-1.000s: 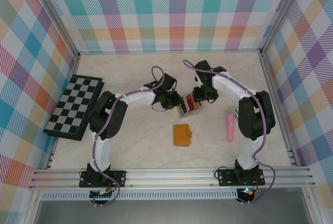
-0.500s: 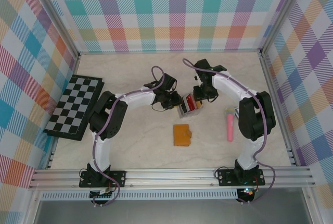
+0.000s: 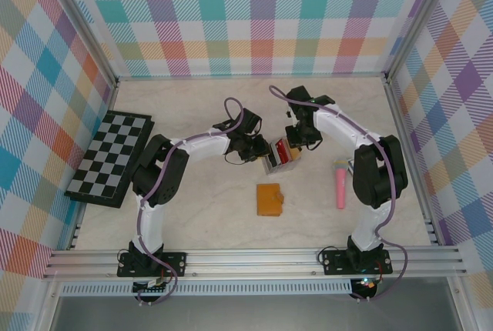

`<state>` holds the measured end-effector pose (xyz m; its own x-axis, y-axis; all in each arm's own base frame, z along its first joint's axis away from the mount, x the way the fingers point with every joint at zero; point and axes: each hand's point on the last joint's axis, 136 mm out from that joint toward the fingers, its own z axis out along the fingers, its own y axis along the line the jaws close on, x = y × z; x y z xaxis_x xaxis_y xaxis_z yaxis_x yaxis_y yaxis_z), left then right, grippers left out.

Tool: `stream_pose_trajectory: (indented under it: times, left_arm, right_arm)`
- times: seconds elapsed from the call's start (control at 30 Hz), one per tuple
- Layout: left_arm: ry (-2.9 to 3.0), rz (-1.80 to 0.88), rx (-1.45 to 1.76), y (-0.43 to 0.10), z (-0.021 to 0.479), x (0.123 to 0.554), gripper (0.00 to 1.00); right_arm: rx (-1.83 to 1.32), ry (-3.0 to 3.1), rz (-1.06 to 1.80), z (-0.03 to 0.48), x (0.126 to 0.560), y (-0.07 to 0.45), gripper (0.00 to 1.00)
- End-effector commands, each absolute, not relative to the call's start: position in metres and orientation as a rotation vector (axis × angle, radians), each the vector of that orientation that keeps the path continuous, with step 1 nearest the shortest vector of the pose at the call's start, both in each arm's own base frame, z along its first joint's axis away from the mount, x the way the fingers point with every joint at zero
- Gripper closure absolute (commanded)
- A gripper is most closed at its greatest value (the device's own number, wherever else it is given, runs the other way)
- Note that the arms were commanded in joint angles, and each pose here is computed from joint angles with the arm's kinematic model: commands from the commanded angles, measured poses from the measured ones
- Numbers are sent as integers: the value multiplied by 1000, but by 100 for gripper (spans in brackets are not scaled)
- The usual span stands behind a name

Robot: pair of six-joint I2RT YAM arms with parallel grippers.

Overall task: Put the credit cards into the card holder
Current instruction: Pick up the credit card from the storage box.

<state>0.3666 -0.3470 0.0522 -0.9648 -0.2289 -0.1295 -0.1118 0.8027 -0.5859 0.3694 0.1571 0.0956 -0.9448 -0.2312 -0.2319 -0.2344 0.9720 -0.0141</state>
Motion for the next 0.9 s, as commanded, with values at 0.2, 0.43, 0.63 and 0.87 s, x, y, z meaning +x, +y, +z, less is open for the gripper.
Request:
stream_pose_trajectory:
  times: [0.2, 0.43, 0.63, 0.87]
  left_arm:
    - [2882, -823, -246, -344, 31, 349, 81]
    - [2874, -827, -244, -343, 34, 350, 81]
    - [2864, -835, -240, -344, 38, 350, 81]
    - [2813, -886, -225, -347, 57, 353, 76]
  right_arm:
    - [-362, 2833, -5, 123, 370, 156, 84]
    - [-353, 2820, 19, 132, 367, 157, 88]
    - [-341, 2804, 120, 142, 363, 167, 92]
    - [-311, 2742, 339, 166, 354, 186, 100]
